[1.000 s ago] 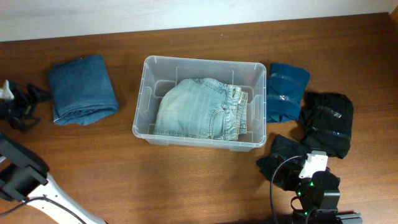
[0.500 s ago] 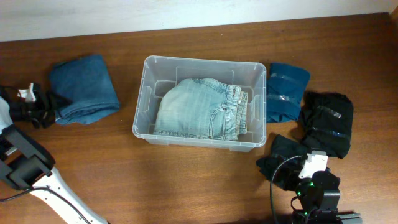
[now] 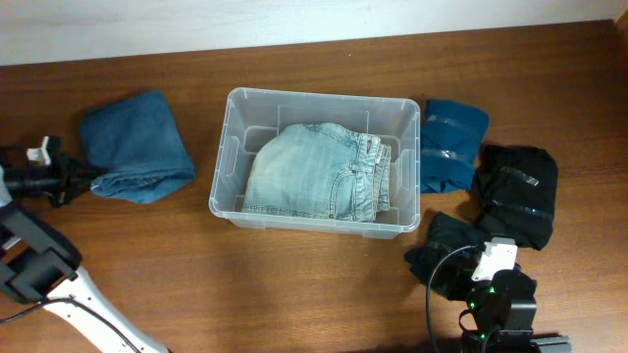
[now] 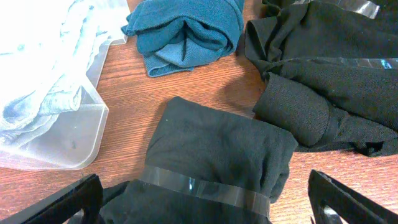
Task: Pack container
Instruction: 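Move the left gripper to the dark-blue jeans and grasp them, then carry the dark-blue jeans into the container's left side and release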
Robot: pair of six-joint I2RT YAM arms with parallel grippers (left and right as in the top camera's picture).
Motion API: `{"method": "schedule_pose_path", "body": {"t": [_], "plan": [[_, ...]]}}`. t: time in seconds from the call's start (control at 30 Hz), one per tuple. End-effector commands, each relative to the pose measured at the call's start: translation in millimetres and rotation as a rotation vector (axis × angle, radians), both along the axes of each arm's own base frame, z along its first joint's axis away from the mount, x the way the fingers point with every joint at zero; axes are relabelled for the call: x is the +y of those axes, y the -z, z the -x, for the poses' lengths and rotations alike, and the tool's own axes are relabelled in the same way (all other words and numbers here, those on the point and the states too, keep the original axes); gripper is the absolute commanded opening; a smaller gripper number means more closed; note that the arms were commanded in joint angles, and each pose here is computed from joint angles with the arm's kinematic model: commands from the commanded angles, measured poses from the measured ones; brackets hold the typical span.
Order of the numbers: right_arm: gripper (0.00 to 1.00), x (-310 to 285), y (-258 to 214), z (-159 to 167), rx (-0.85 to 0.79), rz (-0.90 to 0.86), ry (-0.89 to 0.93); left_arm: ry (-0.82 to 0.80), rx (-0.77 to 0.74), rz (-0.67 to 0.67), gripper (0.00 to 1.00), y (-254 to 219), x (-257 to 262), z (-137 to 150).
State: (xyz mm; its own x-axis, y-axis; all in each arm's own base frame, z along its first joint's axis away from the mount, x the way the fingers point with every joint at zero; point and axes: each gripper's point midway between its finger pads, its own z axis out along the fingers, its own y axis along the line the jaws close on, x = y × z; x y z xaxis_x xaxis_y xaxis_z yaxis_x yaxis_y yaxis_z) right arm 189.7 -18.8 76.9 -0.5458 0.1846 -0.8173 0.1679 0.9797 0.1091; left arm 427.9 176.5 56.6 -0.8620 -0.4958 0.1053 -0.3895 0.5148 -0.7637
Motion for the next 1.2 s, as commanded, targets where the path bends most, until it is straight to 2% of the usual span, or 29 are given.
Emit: {"method": "schedule_pose_path", "body": {"t": [0.0, 0.23, 0.33, 0.47, 0.67, 0.73, 0.9, 1.03, 1.17], "plan": [[0.99, 0, 3, 0, 0.002, 0.002, -0.002, 0.009, -0.373, 0.01, 0.01, -141, -13, -14], [0.98, 0, 3, 0, 0.002, 0.002, -0.002, 0.172, -0.679, -0.143, 0.01, -287, -97, 21], [0.98, 0, 3, 0, 0.002, 0.002, -0.003, 0.279, -0.79, -0.198, 0.01, -330, -149, 42], [0.98, 0, 3, 0, 0.002, 0.002, -0.002, 0.418, -0.831, -0.253, 0.01, -348, -209, 61], [0.98, 0, 3, 0, 0.002, 0.002, -0.002, 0.642, -0.754, -0.187, 0.01, -325, -308, 74], [0.98, 0, 3, 0, 0.002, 0.002, -0.003, 0.682, -0.666, -0.236, 0.01, -297, -331, 70], [0.98, 0, 3, 0, 0.002, 0.002, -0.002, 0.739, -0.563, -0.298, 0.01, -243, -349, 64], [0.98, 0, 3, 0, 0.002, 0.002, -0.003, 0.66, -0.413, -0.312, 0.01, -185, -344, 51], [0.99, 0, 3, 0, 0.002, 0.002, -0.002, 0.588, -0.267, -0.325, 0.01, -125, -338, 52]]}}
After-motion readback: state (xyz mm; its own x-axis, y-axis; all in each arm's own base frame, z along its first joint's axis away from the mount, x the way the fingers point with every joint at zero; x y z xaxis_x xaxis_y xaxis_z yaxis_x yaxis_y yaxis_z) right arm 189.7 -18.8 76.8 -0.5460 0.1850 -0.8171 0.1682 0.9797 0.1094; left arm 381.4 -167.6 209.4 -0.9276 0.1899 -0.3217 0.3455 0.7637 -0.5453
